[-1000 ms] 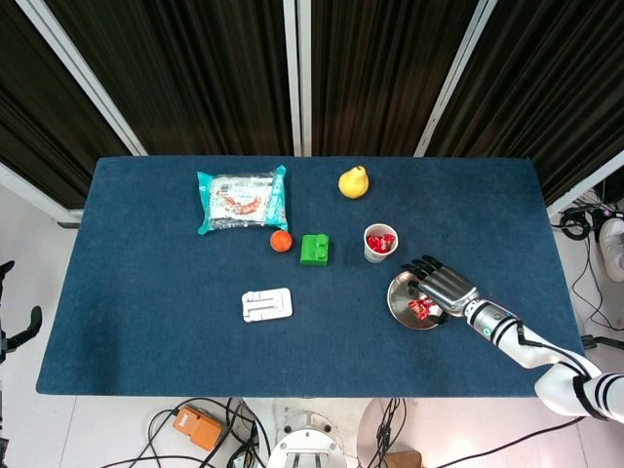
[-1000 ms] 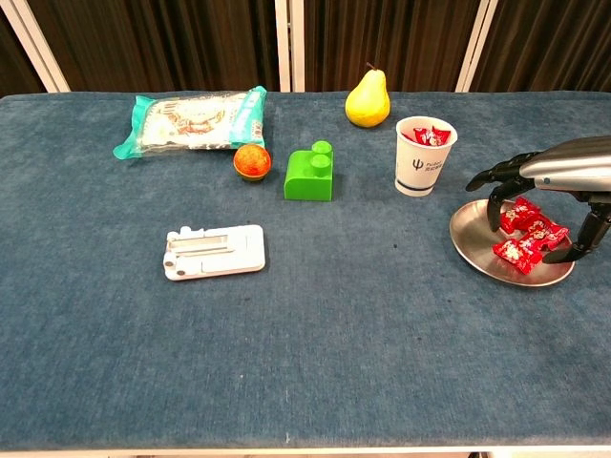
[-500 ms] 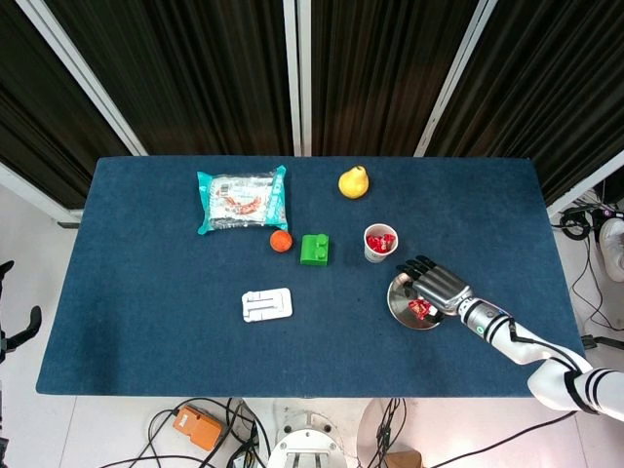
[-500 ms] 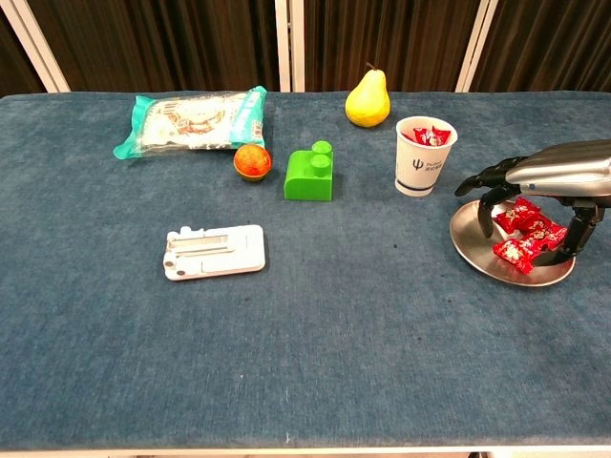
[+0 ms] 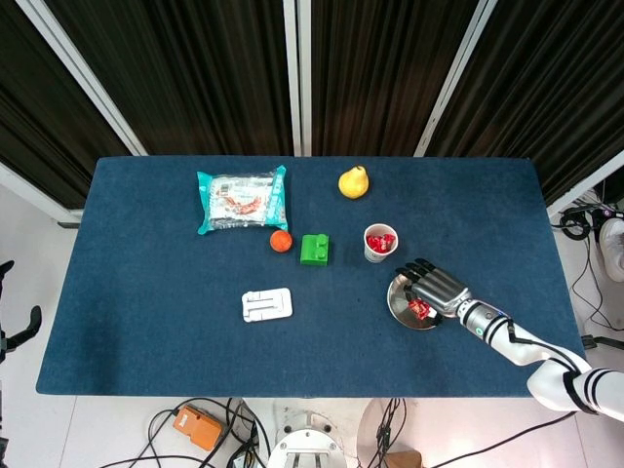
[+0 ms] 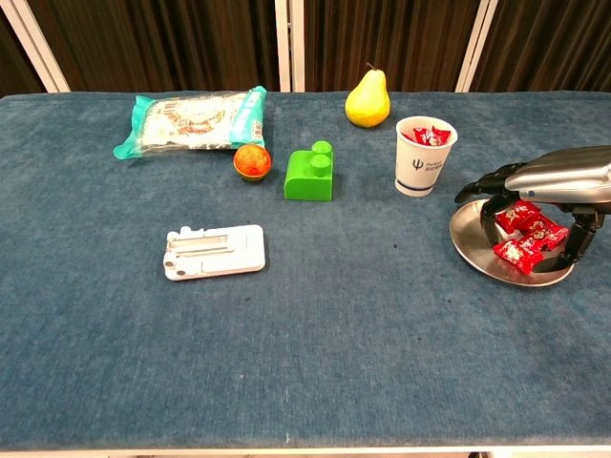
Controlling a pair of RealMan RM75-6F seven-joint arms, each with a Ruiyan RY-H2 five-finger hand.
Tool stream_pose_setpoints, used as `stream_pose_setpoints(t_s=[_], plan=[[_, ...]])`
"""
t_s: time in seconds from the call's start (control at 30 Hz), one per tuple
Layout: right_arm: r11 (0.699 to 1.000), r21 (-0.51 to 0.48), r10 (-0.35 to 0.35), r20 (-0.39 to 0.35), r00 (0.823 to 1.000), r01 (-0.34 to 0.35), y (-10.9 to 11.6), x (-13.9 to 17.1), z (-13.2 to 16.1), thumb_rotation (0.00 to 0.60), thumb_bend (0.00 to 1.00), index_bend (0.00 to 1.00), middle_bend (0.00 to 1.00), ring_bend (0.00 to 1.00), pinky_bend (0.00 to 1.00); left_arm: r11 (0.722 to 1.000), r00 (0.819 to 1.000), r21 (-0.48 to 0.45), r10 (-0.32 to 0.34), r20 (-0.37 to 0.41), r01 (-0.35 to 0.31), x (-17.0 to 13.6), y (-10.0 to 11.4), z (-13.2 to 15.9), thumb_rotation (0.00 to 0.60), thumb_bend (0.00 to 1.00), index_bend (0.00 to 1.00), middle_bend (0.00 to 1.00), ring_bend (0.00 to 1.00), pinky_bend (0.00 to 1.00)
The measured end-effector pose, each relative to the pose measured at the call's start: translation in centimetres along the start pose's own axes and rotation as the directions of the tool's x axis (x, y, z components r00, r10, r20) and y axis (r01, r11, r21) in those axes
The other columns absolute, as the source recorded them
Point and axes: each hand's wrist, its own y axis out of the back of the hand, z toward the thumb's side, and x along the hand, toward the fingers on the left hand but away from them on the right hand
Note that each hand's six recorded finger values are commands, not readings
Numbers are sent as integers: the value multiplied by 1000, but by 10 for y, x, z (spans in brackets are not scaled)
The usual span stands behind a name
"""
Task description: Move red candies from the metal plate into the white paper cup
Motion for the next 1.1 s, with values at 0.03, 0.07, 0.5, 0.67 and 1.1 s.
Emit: stream_pose_setpoints(t_s=[0.03,0.07,0.5,0.67,1.1], plan=[[1000,0,-1,1,1000,1,0,0,0,600,394,488,94,0,0,1000,1000,1,0,0,0,0,0,0,600,348,119,0,0,0],[1000,0,-1,3,1000,1,0,0,-1,600,394,493,95,0,0,1000,1000,0,0,-1,0,0,0,0,600,348,119,0,0,0],[1000,18,3,7,1000,-3,-1,0,-2,600,399,530,95,0,0,1000,1000,2,2,2,-2,0,0,0,600,348,119,0,0,0],[1000,22,2,5,1000,-2,0,0,-1,600,432,563,95,0,0,1000,1000,2,3,1,-3,0,0,0,600,348,119,0,0,0],[1000,27,-3,2,1000,3,2,3,-1,600,596,634,95,0,0,1000,1000,2,2,0,-2,0,0,0,600,348,119,0,0,0]])
